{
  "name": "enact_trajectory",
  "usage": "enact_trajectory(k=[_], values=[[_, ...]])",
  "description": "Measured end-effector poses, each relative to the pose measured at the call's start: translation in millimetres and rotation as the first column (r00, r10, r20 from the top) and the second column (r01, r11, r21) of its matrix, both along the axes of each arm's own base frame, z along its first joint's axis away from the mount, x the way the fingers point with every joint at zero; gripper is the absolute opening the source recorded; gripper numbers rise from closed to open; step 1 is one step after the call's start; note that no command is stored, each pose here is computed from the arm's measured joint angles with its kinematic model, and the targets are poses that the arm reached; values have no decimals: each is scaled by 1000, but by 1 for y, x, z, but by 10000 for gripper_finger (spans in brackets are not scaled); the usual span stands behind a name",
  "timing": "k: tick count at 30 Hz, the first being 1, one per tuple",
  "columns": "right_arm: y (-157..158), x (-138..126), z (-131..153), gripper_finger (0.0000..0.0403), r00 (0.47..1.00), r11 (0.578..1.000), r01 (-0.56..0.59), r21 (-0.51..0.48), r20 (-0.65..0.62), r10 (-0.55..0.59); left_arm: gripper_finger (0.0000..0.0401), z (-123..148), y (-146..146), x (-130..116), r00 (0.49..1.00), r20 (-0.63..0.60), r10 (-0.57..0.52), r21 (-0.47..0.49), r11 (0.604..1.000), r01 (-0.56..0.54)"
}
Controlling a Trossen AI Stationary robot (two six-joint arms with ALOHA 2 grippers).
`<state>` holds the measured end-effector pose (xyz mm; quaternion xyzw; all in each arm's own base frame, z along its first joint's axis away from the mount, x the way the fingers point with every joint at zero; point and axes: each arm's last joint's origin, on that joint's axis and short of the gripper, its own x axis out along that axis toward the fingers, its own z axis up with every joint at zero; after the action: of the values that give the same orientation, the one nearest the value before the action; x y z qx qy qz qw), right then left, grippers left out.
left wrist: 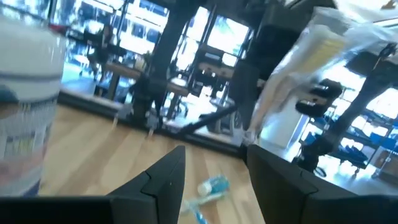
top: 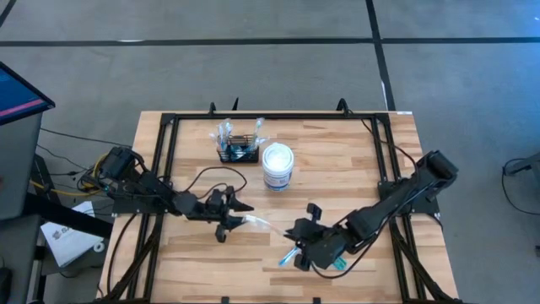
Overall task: Pick & Place toothbrushing station
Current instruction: Put the orange toothbrush into the mesh organizer
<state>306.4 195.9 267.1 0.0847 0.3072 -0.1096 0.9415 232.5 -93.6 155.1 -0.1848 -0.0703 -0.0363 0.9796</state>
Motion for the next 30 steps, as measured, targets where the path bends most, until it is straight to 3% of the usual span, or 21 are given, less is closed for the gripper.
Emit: enact_trajectory(k=[9,16,30], values=[[-7,9,9,14,997,999,4,-41,80,-1,169,20,-4,9,993,116,9,58,998,-16],[-17,18,13,14,994,997,4,-71,113,4,169,40,-14,23,974,220,-59,203,979,14],[-18,22,16,14,990,996,-10,-88,141,23,160,54,-18,32,958,280,-63,253,967,-10]])
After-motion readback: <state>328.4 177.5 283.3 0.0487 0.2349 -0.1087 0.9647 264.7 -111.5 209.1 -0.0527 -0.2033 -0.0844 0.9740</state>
